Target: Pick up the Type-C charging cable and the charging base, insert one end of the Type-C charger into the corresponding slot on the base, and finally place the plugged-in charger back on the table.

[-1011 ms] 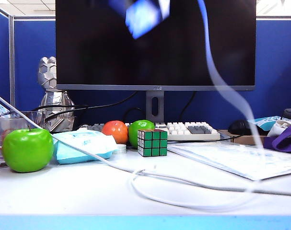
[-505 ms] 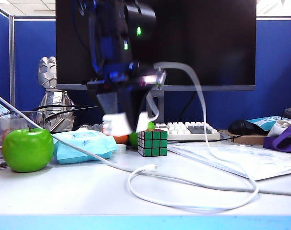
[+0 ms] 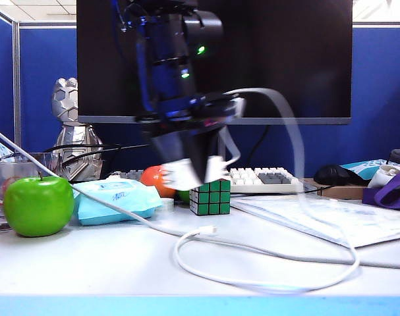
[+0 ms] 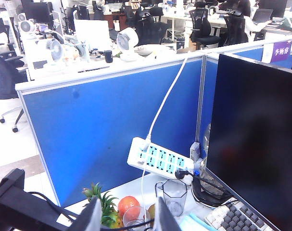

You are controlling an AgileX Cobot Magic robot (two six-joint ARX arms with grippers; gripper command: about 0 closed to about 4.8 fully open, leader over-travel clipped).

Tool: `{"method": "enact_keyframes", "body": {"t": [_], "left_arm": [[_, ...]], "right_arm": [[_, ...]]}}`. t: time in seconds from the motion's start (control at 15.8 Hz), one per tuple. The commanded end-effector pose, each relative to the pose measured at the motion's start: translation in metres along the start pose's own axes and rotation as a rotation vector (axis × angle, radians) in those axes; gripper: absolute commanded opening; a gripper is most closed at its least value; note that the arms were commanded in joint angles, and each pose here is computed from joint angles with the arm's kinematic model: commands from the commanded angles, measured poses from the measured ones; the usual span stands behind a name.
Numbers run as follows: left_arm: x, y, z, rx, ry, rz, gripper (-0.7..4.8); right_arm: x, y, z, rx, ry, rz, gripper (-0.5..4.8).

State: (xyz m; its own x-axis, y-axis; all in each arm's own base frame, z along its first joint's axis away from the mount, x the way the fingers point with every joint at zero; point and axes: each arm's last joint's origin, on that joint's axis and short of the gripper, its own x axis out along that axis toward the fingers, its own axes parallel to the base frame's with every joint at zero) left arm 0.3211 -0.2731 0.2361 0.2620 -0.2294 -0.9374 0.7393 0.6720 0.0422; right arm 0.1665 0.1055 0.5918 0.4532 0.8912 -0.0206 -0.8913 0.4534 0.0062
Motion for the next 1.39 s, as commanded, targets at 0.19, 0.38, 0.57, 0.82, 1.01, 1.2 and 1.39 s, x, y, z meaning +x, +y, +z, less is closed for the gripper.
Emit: {"method": "enact_keyframes", "body": {"t": [0.19, 0.38, 0.57, 0.82, 1.01, 1.2, 1.39], "left_arm": [[0.025, -0.018, 0.01, 0.032, -0.04, -0.091, -0.06], [0.045, -0.026, 0.013, 0.04, -0.044, -0.131, -0.06], [0.065, -0.032, 0.013, 0.047, -0.027, -0.138, -0.05], [0.068, -0.032, 0.013, 0.042, -0.026, -0.152, 3.8], [0.055, -0.032, 0.017, 0.025, -0.036, -0.151, 4.06], [0.019, -0.03, 0.023, 0.025, -0.123, -0.116, 4.05], [-0.062, -0.029, 0.019, 0.033, -0.279, -0.1, 0.97]], "right_arm": [[-0.002, 0.001, 0.002, -0.012, -0.013, -0.001, 1.53], [-0.002, 0.001, 0.002, -0.012, -0.012, -0.001, 1.53], [-0.002, 0.001, 0.001, -0.006, -0.005, -0.001, 1.53], [-0.002, 0.001, 0.001, -0.002, 0.0, -0.001, 1.53], [-0.002, 0.001, 0.001, -0.002, 0.0, -0.001, 1.53], [-0.002, 0.001, 0.001, -0.003, -0.001, -0.001, 1.53], [-0.002, -0.003, 0.001, -0.006, -0.004, -0.137, 1.44]]}}
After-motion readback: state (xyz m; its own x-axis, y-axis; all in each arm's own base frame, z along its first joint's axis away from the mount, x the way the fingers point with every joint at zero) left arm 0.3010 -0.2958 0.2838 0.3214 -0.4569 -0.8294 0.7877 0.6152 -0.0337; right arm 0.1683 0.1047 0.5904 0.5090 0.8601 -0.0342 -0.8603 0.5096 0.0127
